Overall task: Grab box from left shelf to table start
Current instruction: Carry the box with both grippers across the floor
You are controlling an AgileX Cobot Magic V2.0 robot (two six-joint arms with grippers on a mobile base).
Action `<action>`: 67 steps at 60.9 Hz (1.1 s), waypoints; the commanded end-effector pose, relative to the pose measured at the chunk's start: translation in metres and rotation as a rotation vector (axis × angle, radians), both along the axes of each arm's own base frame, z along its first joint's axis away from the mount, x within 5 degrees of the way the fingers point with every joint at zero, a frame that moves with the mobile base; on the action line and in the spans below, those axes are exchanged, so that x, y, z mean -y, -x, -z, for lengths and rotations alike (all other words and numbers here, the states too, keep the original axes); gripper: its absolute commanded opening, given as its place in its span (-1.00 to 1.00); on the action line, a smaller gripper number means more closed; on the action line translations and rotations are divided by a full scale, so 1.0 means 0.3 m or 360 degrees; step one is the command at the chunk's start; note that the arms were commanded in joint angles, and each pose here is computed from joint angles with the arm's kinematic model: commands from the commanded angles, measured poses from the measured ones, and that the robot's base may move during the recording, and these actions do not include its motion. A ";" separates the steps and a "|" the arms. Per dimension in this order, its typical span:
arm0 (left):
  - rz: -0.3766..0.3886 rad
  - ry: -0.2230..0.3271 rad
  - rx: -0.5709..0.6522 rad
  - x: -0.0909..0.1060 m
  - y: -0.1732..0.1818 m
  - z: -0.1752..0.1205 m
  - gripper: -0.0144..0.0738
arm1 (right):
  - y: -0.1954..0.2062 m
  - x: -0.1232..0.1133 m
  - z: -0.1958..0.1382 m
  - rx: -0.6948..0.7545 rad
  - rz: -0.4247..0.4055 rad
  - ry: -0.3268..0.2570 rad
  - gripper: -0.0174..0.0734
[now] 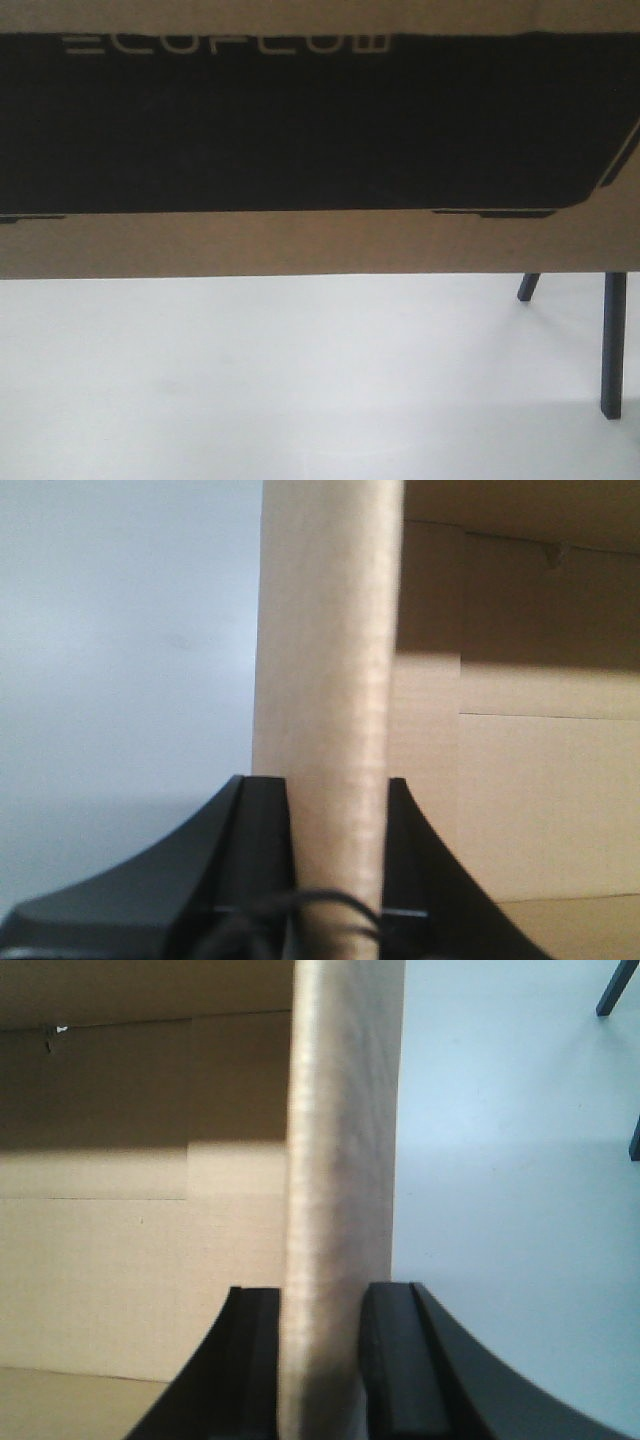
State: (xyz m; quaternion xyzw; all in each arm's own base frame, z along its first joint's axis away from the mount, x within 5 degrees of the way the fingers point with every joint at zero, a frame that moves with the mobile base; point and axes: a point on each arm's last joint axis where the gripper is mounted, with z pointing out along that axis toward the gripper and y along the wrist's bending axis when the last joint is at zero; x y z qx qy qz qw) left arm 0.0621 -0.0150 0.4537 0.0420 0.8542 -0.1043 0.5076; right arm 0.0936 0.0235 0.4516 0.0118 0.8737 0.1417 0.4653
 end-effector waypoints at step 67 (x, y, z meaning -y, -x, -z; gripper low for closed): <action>-0.0058 0.0075 0.0409 -0.009 -0.019 -0.102 -0.87 | -0.014 0.029 -0.049 0.0206 0.0109 0.0104 -0.58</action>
